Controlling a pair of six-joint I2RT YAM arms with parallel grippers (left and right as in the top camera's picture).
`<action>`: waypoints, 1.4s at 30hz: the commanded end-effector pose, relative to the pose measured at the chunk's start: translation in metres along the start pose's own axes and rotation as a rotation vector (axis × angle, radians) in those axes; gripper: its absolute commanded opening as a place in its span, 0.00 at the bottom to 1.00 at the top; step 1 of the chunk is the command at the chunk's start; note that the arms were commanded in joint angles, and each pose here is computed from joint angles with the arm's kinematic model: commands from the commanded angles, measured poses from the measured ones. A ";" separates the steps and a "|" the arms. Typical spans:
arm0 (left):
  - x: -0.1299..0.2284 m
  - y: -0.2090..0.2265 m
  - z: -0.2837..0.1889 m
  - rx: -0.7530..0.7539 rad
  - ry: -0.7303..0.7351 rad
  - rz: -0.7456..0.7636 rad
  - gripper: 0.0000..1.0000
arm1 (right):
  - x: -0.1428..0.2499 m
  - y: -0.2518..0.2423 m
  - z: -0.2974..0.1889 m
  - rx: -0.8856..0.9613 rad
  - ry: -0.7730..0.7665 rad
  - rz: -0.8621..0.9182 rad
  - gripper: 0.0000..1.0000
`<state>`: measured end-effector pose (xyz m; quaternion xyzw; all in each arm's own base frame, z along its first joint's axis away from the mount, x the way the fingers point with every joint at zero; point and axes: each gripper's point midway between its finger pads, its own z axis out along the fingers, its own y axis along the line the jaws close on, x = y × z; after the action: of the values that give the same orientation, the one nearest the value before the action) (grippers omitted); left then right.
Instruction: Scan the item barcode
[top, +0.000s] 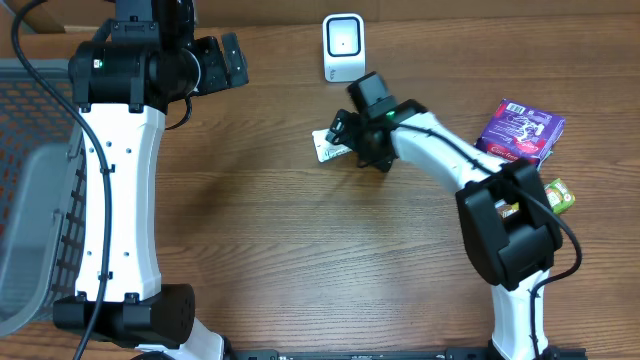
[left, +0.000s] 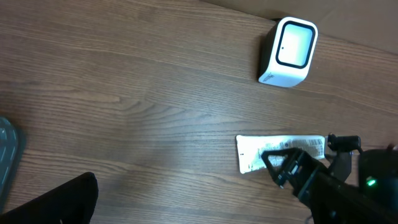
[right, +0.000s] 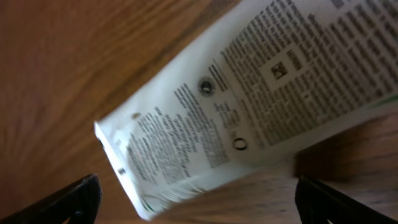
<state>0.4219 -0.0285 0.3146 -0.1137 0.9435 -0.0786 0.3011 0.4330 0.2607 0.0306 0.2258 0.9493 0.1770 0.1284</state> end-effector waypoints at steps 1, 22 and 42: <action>-0.001 -0.005 -0.002 0.014 -0.005 0.026 1.00 | -0.022 0.003 -0.006 0.026 -0.188 0.184 1.00; -0.001 -0.005 -0.002 0.014 -0.005 0.026 1.00 | -0.020 0.006 0.047 0.012 -0.248 0.173 0.52; -0.001 -0.005 -0.002 0.014 -0.005 0.027 1.00 | 0.020 0.037 0.038 -0.124 -0.008 -0.105 0.19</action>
<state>0.4220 -0.0285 0.3147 -0.1137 0.9435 -0.0786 0.3013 0.4632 0.2918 0.0058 0.2400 0.9295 0.1912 0.2048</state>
